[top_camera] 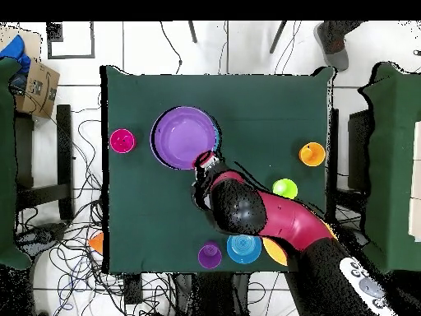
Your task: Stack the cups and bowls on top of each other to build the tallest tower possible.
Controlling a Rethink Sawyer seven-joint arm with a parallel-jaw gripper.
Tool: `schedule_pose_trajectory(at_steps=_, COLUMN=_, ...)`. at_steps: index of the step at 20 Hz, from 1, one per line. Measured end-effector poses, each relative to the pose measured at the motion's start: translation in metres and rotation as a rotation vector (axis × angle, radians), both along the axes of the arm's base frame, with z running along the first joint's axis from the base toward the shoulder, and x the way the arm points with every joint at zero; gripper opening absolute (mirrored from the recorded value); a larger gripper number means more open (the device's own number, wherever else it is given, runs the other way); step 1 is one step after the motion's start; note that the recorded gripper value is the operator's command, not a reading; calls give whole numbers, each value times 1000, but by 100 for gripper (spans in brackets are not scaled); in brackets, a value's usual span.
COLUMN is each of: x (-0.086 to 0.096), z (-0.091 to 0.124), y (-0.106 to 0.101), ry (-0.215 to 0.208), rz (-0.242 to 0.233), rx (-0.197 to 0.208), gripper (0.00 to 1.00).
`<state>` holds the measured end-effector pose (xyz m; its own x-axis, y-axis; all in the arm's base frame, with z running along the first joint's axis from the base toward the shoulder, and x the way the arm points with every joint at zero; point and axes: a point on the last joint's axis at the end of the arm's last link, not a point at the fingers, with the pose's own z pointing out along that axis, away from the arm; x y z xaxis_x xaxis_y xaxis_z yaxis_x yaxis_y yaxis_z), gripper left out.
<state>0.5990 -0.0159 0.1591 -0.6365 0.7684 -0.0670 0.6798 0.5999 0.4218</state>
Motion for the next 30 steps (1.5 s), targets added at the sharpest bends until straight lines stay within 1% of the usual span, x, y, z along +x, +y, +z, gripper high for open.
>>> schedule_pose_trajectory(at_steps=6, x=0, z=-1, y=0, ry=1, rz=1, rx=1, gripper=0)
schedule_pose_trajectory(at_steps=18, x=-4, z=-16, y=8, ry=32, rz=5, rx=31, gripper=0)
schedule_pose_trajectory(at_steps=25, x=4, z=-18, y=10, ry=22, rz=5, rx=27, gripper=0)
schedule_pose_trajectory(at_steps=30, x=11, z=-20, y=6, ry=16, rz=-4, rx=33, gripper=0)
